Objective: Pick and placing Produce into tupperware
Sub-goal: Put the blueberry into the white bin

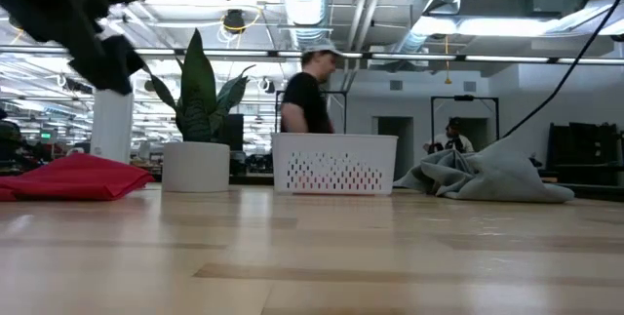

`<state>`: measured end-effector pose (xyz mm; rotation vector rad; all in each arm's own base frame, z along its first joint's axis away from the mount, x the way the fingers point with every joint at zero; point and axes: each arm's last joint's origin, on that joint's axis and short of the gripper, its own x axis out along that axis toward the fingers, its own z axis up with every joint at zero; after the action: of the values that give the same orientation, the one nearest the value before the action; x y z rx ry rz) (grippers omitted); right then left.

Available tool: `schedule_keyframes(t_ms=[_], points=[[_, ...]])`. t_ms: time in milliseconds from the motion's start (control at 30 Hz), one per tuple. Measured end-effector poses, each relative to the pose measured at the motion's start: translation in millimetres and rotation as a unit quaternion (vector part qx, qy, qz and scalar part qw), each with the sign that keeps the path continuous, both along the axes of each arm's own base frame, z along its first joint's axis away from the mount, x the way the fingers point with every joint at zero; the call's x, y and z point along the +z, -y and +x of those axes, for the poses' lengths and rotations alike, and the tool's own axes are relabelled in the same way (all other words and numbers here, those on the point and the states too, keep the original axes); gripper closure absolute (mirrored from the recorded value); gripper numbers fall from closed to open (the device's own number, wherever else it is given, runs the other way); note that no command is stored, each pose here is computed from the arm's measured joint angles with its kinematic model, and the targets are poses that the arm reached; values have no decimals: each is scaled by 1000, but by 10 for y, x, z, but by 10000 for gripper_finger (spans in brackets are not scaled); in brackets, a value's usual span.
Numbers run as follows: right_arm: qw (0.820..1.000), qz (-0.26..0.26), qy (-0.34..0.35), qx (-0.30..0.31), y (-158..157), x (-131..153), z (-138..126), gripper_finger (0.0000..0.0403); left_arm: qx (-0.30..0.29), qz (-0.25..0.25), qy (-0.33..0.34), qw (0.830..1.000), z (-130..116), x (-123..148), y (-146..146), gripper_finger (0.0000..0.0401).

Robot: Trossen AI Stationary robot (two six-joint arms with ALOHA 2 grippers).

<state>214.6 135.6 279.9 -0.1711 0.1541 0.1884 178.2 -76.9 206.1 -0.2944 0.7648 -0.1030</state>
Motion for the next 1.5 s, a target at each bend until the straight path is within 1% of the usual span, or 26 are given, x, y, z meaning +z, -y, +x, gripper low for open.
schedule_keyframes(t_ms=[67, 167, 267, 333, 433, 533, 667, 800, 967, 1033, 1133, 1267, 1400, 1500], points=[[1000, 22, 7, -4, 41, -115, -45, 148, 20, -3, -13, 1000, -54, -65, 28, 180], [999, 45, -6, -19, 96, -310, -110, 148, 17, -1, -26, 1000, -118, -156, 106, 180], [997, 67, -12, -41, 133, -437, -149, 148, 20, -18, -33, 999, -159, -212, 182, 180], [996, 69, -16, -48, 143, -489, -166, 148, 27, -31, -47, 998, -200, -254, 224, 180], [995, 78, -16, -51, 146, -502, -171, 148, 49, -52, -58, 996, -270, -306, 300, 180], [995, 76, -20, -53, 152, -520, -169, 148, 57, -49, -71, 995, -330, -375, 386, 180], [995, 79, -18, -53, 151, -514, -168, 148, 58, -31, -79, 995, -360, -473, 501, 180], [995, 86, -17, -54, 151, -510, -167, 148, 63, -7, -99, 993, -340, -628, 578, 180], [995, 88, -18, -54, 147, -514, -167, 148, 52, -4, -103, 993, -260, -804, 697, 180], [995, 88, -18, -54, 146, -513, -167, 148, 50, 5, -108, 993, -237, -864, 734, 183], [994, 88, -18, -54, 146, -514, -167, 148, 51, 25, -109, 992, -197, -896, 809, 195], [994, 92, -19, -54, 147, -515, -167, 148, 34, 33, -104, 993, -160, -876, 920, 217], [994, 94, -20, -54, 145, -517, -167, 148, 11, 14, -111, 994, -165, -842, 1013, 234], [994, 94, -21, -55, 145, -518, -167, 148, 17, 10, -113, 993, -171, -844, 1012, 245]])
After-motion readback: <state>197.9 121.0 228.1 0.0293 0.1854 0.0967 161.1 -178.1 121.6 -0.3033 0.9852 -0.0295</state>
